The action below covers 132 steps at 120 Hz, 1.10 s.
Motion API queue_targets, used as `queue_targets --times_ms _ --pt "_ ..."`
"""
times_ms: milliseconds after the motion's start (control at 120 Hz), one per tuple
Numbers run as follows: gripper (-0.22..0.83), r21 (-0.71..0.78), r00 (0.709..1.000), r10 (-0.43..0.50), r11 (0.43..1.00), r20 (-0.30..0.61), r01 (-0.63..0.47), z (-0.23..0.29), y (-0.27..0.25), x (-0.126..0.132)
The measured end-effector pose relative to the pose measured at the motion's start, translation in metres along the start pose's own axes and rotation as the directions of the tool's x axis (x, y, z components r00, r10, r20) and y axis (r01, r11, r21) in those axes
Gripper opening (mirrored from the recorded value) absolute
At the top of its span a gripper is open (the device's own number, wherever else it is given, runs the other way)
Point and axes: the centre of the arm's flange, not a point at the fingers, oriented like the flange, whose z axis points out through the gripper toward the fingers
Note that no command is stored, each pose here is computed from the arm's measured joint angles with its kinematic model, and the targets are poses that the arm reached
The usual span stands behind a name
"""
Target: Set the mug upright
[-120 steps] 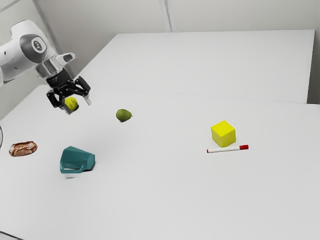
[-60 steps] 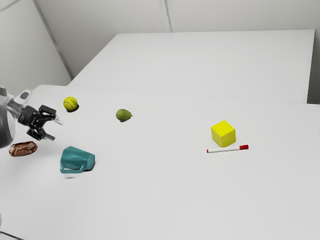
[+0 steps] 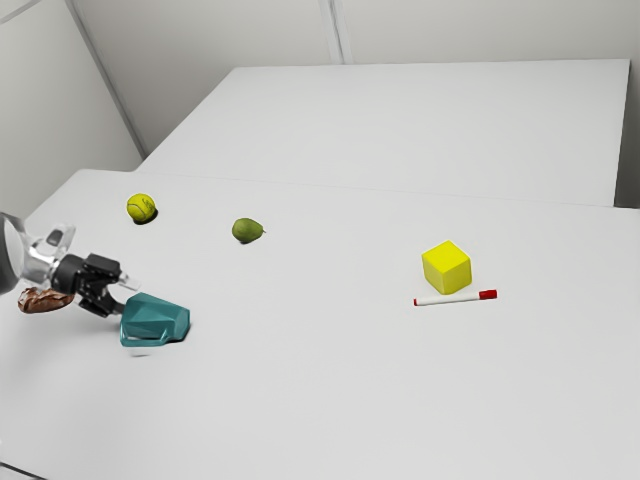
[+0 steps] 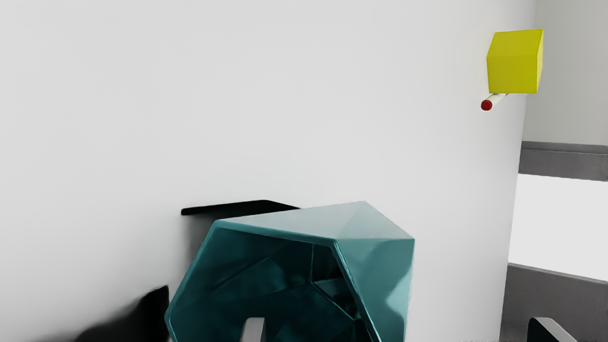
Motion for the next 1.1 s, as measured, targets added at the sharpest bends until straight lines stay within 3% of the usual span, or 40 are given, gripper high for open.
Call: queue_targets --times_ms 108,283,400,600,700,833,958,1100 --pt "0.61 -0.022 0.999 0.042 0.999 -0.004 -0.043 0.015 0.000 -0.002" --pt "0.17 -0.024 0.994 0.107 0.994 -0.026 -0.107 0.016 0.002 0.001" --pt "0.00 -0.025 0.990 0.137 0.990 -0.033 -0.138 0.017 0.003 0.002" --pt "-0.10 -0.023 0.982 0.183 0.983 -0.042 -0.184 0.014 0.008 0.003" --pt "-0.12 -0.016 0.961 0.271 0.962 -0.057 -0.272 -0.001 0.047 0.016" --pt "-0.13 0.005 0.913 0.408 0.913 -0.033 -0.408 -0.015 0.116 0.044" --pt "-0.14 0.153 0.826 0.506 0.822 0.247 -0.549 0.037 0.176 0.069" --pt "-0.15 0.366 0.690 0.483 0.603 0.539 -0.708 0.084 0.220 0.082"
